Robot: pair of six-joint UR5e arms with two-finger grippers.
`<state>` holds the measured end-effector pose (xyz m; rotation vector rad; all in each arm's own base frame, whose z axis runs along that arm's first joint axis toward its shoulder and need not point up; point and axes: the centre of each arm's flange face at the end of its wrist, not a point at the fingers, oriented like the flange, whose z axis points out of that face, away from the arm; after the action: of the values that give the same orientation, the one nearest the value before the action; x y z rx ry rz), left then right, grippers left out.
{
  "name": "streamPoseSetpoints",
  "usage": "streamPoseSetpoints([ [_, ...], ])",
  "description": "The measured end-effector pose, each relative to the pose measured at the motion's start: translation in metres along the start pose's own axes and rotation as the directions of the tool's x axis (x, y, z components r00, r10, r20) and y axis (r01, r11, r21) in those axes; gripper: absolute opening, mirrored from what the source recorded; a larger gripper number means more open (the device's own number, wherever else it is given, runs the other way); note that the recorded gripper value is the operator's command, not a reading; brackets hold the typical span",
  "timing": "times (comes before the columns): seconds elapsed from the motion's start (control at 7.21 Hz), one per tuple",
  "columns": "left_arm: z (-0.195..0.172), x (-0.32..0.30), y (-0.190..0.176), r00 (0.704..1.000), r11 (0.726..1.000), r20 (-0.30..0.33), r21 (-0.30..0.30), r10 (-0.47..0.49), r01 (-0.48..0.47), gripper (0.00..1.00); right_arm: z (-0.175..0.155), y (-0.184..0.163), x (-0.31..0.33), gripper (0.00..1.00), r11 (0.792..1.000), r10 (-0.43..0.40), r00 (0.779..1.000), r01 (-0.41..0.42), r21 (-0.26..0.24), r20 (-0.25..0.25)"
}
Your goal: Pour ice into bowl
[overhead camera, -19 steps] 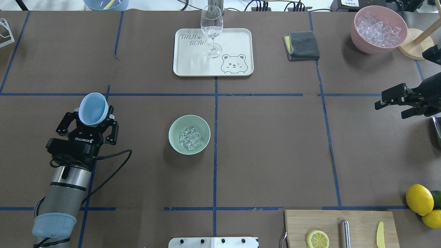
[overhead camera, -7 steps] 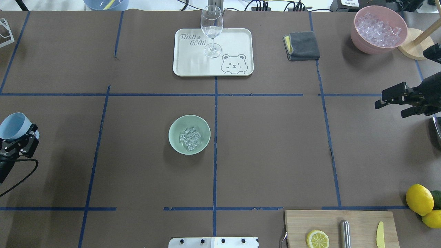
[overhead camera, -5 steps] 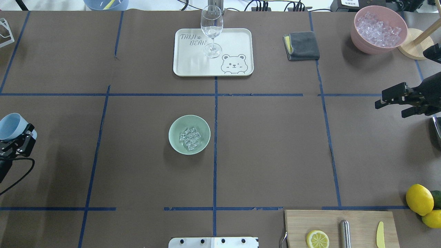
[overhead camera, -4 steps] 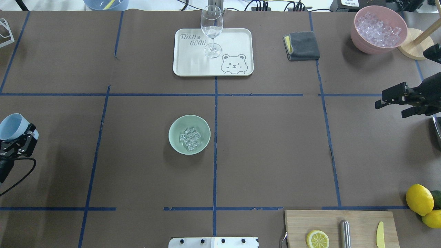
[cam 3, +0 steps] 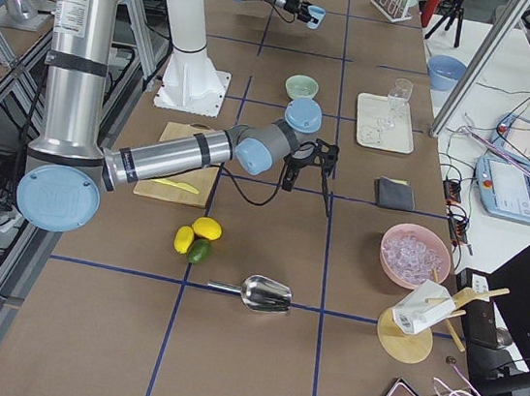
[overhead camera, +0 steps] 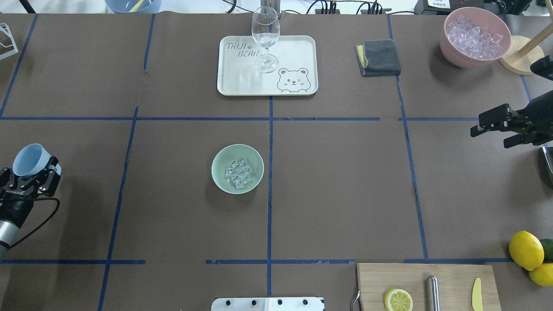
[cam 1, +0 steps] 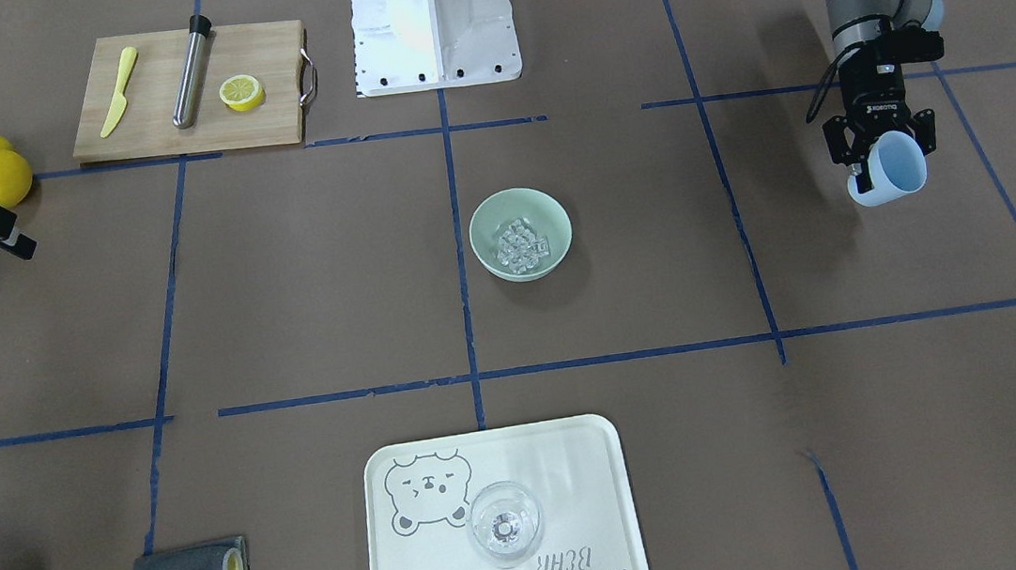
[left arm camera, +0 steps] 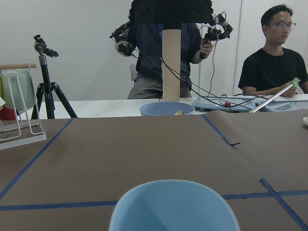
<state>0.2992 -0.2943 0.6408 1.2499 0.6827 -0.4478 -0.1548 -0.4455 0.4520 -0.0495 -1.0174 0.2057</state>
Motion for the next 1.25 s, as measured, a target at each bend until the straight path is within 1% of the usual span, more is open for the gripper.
streamPoseSetpoints([
  [0.28,0.003,-0.006,0.010,1.000,1.000,0.012,-0.005,0.024,-0.024,0.00,0.001,0.000,0.001,1.00,1.000,0.002,1.000,-0.002,-0.001,-0.002],
  [0.42,0.004,-0.006,0.012,1.000,1.000,0.013,-0.006,0.026,-0.025,0.04,0.001,0.000,0.001,1.00,1.000,0.002,1.000,-0.002,-0.001,-0.003],
  [0.55,0.004,-0.005,0.013,1.000,1.000,0.012,-0.006,0.023,-0.023,0.21,0.001,-0.001,0.001,1.00,1.000,0.002,1.000,-0.002,-0.001,-0.003],
  [0.69,0.004,-0.004,0.013,1.000,1.000,0.010,-0.007,0.020,-0.020,0.31,0.002,-0.001,0.001,1.00,1.000,0.003,1.000,-0.003,0.000,-0.003],
  [0.97,0.005,-0.005,0.014,1.000,1.000,0.011,-0.008,0.021,-0.021,0.41,0.002,-0.001,0.001,1.00,1.000,0.003,1.000,-0.003,0.000,-0.004],
  [1.11,0.005,-0.006,0.015,1.000,1.000,0.012,-0.009,0.023,-0.023,0.42,0.002,-0.001,0.001,1.00,1.000,0.003,1.000,-0.003,0.000,-0.004],
  [1.25,0.005,-0.007,0.016,1.000,1.000,0.013,-0.009,0.026,-0.026,0.45,0.002,-0.001,0.001,1.00,1.000,0.002,1.000,-0.002,-0.001,-0.004],
])
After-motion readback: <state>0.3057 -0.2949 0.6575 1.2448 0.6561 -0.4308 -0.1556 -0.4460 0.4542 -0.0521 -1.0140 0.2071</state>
